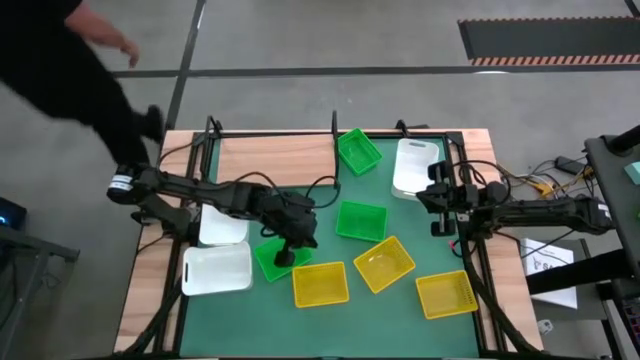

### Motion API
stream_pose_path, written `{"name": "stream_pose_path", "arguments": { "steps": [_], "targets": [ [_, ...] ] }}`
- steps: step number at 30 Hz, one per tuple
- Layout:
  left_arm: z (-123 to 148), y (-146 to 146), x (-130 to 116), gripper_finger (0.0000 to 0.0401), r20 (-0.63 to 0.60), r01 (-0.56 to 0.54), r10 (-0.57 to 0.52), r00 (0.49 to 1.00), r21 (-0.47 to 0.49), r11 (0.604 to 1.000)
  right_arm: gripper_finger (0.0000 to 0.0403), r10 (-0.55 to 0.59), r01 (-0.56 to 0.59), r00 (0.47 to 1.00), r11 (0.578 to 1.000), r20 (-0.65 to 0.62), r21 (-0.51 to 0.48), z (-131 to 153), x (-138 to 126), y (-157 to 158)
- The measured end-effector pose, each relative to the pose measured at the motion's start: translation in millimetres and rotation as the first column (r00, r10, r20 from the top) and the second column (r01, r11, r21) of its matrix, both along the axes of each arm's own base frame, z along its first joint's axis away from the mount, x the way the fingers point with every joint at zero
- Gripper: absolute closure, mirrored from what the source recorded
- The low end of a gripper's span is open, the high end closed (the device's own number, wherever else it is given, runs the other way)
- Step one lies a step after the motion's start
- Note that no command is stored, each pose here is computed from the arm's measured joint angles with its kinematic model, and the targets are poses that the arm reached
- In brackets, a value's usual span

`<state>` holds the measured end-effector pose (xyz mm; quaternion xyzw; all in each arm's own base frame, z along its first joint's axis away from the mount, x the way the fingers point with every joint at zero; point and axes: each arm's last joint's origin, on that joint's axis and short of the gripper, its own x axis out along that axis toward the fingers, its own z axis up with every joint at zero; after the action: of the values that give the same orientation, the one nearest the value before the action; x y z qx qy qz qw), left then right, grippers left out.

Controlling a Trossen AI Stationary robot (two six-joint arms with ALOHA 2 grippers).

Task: Stack baskets on shelf by color
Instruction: Put the bottom left green bin on the shelf

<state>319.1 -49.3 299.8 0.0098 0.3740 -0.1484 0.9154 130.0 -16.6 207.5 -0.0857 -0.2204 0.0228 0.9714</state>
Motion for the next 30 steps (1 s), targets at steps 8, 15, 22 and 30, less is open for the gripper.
{"name": "stream_pose_path", "arguments": {
  "steps": [8,15,22,30],
  "targets": [
    [-14.0,-33.6,-21.9,0.0397,-0.182,0.073,-0.049,0.982,0.127,0.989,0.0394,0.008,-0.007,0.998,1.0,-0.057,0.03,-4.2,6.2,-1.2],
    [-26.6,-57.8,-37.1,0.0397,-0.272,0.255,-0.162,0.948,0.355,0.899,0.0394,0.008,-0.006,0.998,1.0,-0.065,0.031,-4.9,6.5,-1.3],
    [-43.6,-57.4,-46.3,0.0357,-0.465,0.453,-0.259,0.847,0.376,0.808,0.0394,0.009,-0.006,0.996,0.999,-0.09,0.037,-6.9,7.5,-1.4],
    [-48.4,-66.9,-48.5,0.0231,-0.472,0.534,-0.388,0.792,0.225,0.815,0.0394,0.01,-0.006,0.995,0.999,-0.097,0.042,-7.5,7.7,-1.5]
  ]
}}
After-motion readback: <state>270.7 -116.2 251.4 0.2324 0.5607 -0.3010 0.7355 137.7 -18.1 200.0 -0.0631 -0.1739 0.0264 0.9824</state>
